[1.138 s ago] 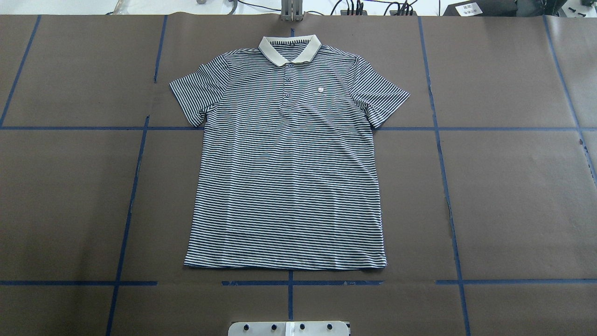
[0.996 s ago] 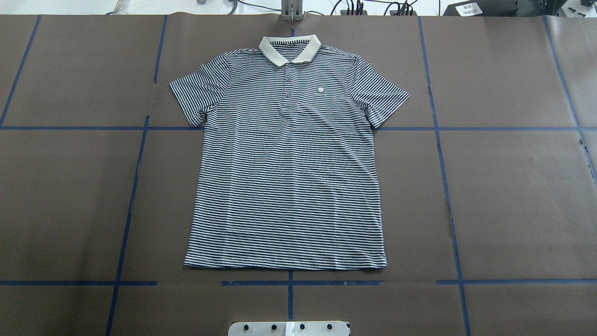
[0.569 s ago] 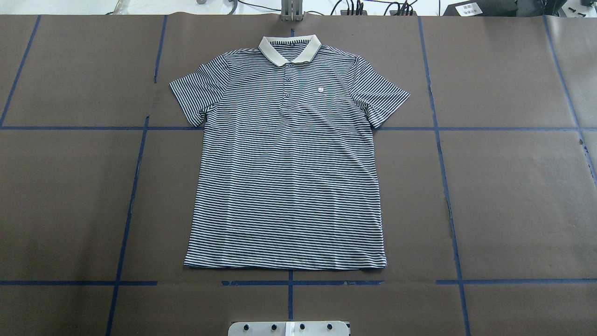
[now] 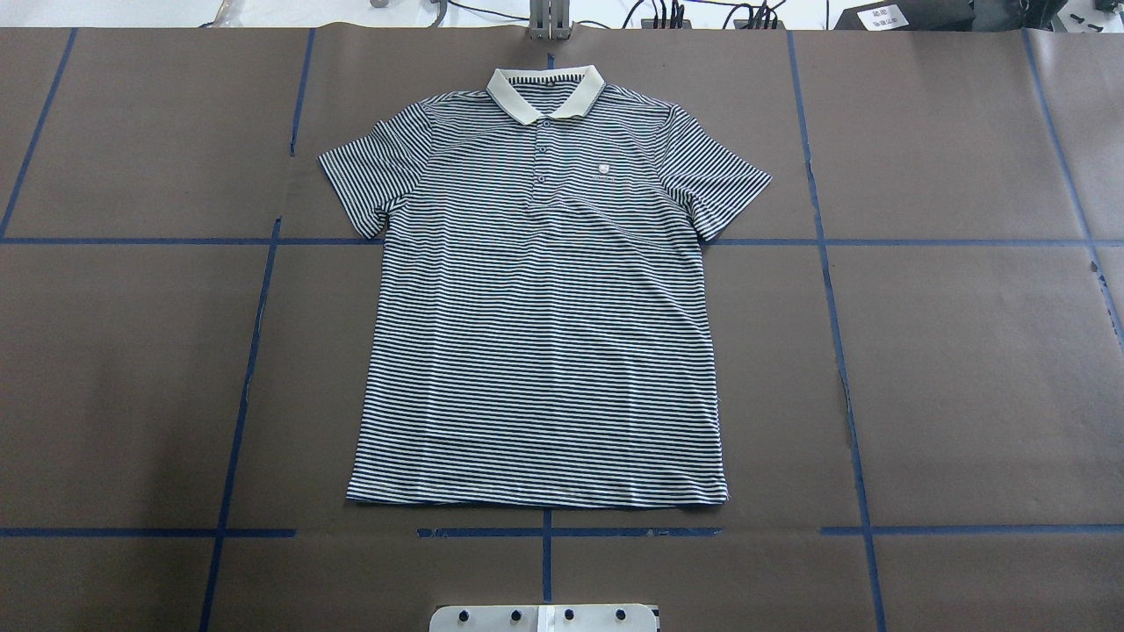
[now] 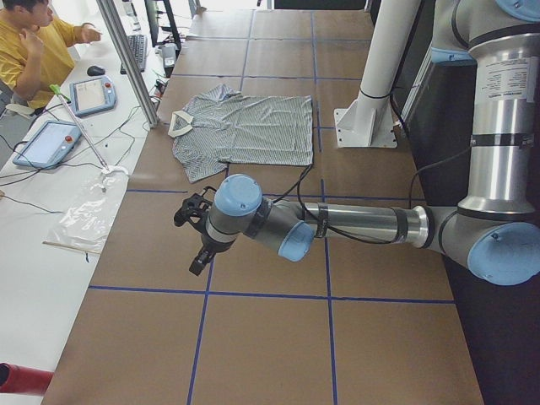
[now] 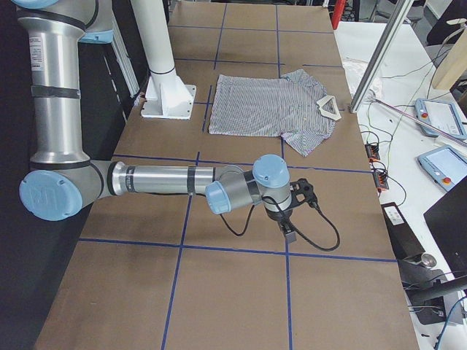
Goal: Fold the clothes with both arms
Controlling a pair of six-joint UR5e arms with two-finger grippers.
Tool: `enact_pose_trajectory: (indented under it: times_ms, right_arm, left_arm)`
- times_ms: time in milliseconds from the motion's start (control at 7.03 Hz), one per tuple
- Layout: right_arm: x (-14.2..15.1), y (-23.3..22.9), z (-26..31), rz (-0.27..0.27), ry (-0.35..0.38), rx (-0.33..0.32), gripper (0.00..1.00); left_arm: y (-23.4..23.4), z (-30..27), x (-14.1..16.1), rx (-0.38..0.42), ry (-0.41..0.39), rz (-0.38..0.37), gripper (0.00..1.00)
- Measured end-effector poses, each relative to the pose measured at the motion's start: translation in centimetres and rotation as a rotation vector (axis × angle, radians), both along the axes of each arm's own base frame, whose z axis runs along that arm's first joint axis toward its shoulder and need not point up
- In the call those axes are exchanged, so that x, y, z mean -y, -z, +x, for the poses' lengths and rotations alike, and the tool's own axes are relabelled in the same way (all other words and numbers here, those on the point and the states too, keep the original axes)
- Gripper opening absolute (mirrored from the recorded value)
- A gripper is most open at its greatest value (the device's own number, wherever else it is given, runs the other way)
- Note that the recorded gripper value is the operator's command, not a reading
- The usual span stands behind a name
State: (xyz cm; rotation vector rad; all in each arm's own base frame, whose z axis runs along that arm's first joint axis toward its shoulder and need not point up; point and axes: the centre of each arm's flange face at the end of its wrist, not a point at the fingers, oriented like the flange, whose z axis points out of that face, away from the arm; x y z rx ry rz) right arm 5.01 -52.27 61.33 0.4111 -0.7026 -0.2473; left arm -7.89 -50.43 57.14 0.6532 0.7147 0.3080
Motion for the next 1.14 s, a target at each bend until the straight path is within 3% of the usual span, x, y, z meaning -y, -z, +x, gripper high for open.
enact_pose_trajectory:
  times_ms: [142,427,711,853,1138]
  right_arm:
    - [1.4,-0.4,0.0,0.045,-0.009,0.008,1.0]
    - [5.7,4.0,-1.6,0.091,-0.067,0.061,1.0]
    - [10.6,12.1,-10.5,-0.025,-0.183,0.19,0.98]
    - [12.0,15.7,-16.3,-0.069,-0.242,0.223,0.93]
    - [11.8,20.7,-29.7,-0.099,-0.376,0.256,0.88]
  left_arm:
    - [0.5,0.0,1.0,-0.01,0.011,0.09,1.0]
    - [0.6,0.1,1.6,-0.035,0.034,0.14,1.0]
    - [0.8,0.1,1.6,-0.04,0.037,0.153,1.0]
    - [0.8,0.1,1.5,-0.042,0.035,0.16,1.0]
    - [0.7,0.3,1.2,-0.057,0.019,0.166,1.0]
